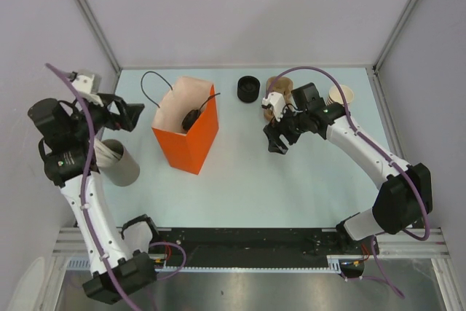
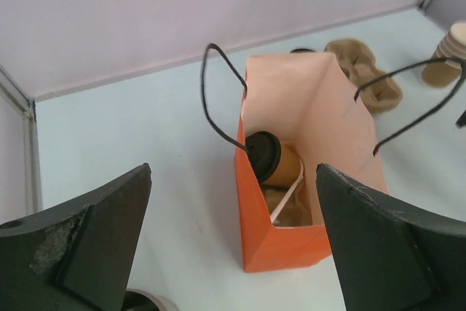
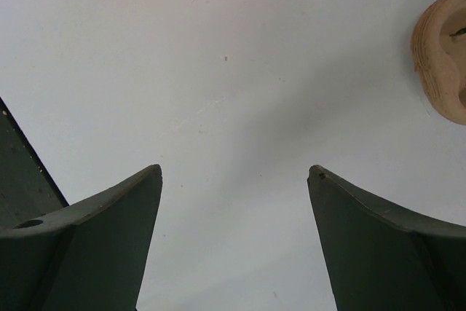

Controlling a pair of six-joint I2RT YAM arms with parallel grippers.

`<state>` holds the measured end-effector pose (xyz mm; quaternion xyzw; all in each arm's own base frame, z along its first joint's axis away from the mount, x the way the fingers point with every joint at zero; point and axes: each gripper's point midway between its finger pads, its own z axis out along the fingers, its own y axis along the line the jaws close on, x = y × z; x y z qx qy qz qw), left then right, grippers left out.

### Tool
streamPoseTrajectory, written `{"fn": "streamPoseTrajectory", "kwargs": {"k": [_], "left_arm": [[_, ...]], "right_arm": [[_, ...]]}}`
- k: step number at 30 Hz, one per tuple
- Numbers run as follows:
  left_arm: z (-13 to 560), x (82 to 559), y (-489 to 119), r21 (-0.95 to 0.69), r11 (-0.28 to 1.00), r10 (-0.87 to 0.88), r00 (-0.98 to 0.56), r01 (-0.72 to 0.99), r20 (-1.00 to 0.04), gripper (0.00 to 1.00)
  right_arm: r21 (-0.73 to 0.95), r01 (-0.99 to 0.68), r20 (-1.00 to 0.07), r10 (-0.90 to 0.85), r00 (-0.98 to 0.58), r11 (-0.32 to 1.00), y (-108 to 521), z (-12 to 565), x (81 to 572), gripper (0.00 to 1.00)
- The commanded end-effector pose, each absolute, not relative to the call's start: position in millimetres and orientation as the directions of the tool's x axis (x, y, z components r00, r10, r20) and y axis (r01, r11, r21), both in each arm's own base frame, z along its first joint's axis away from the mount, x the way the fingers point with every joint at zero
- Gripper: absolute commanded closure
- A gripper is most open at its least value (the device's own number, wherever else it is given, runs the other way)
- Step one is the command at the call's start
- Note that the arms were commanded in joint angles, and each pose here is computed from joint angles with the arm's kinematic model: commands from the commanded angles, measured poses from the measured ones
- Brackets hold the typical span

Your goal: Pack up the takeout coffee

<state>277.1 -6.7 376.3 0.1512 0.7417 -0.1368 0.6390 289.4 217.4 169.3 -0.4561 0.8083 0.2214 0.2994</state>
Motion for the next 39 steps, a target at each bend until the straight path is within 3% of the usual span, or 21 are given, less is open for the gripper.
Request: {"fn": "streamPoseTrajectory", "kwargs": {"k": [1, 8, 39], "left_arm": [[381, 279, 2, -0.182, 0.864, -0.142, -0.119, 0.47, -0.983, 0.01], [353, 284, 9, -0.227, 0.855, -0.186, -0.132, 0.466, -0.974, 0.01], [326, 279, 6, -0.217, 0.867, -0.186, -0.114, 0.448, -0.976, 0.01]], "right_arm": [[0.059, -0.882, -0.723, -0.59, -0.361, 0.467, 218, 185, 288, 0.13], [0.06, -0.887, -0.723, -0.593, -0.355, 0.458, 219, 184, 287, 0.0], [0.069, -0.87, -0.736, -0.564, -0.374, 0.488, 214, 189, 294, 0.0]]}}
